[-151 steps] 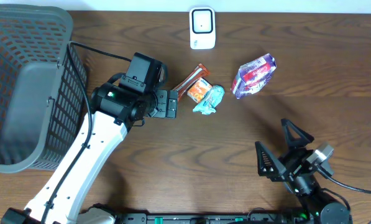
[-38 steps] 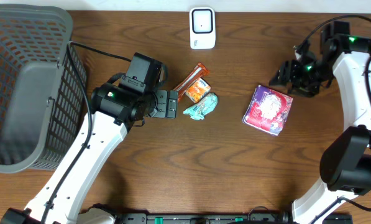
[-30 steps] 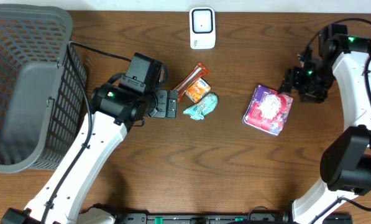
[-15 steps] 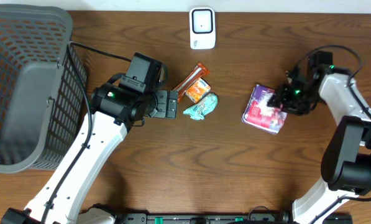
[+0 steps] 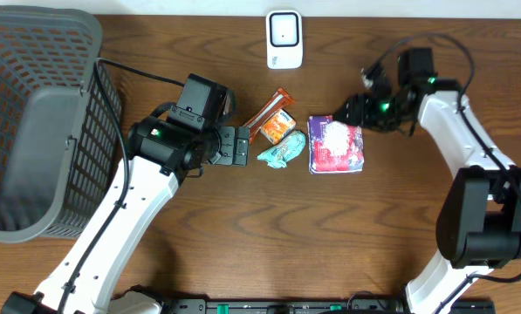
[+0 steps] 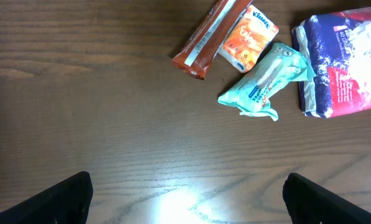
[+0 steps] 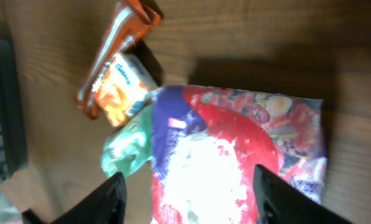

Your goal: Scan the item barcode

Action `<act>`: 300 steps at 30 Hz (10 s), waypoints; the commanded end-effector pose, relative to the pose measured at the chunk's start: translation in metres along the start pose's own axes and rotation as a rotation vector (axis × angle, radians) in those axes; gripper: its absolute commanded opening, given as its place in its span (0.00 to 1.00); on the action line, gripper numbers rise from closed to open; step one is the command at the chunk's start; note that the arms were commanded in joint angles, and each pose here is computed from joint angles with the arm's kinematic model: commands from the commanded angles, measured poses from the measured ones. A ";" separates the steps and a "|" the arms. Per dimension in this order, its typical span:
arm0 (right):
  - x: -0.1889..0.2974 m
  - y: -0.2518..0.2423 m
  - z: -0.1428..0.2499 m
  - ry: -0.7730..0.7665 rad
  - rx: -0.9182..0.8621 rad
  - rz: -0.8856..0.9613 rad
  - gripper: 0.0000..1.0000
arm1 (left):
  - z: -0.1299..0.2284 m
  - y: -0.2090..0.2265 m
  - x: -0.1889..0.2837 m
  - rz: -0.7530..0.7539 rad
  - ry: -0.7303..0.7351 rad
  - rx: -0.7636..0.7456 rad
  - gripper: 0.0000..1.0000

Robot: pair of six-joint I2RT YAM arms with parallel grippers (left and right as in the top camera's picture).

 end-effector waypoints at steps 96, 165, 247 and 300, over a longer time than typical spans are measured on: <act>-0.001 -0.042 0.034 0.010 -0.109 -0.101 0.86 | -0.001 0.000 0.000 0.004 0.006 0.004 0.98; -0.052 0.124 -0.008 0.135 0.229 0.646 0.98 | -0.001 0.000 0.000 0.004 0.006 0.004 0.98; -0.007 0.018 0.048 0.175 -0.221 0.258 0.99 | 0.000 0.000 0.000 0.004 0.006 0.004 0.98; -0.113 0.104 0.014 -0.009 0.398 0.941 0.80 | 0.000 0.000 0.000 0.004 0.006 0.004 0.98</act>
Point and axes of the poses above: each gripper's point midway between its finger pads, its own x axis back along the fingers, its own y axis along the line the jaws close on, z = x × y, the point moved 10 cm from there along x, back along the fingers, and after that the axes turned 8 degrees about x, right-handed, at the moved point
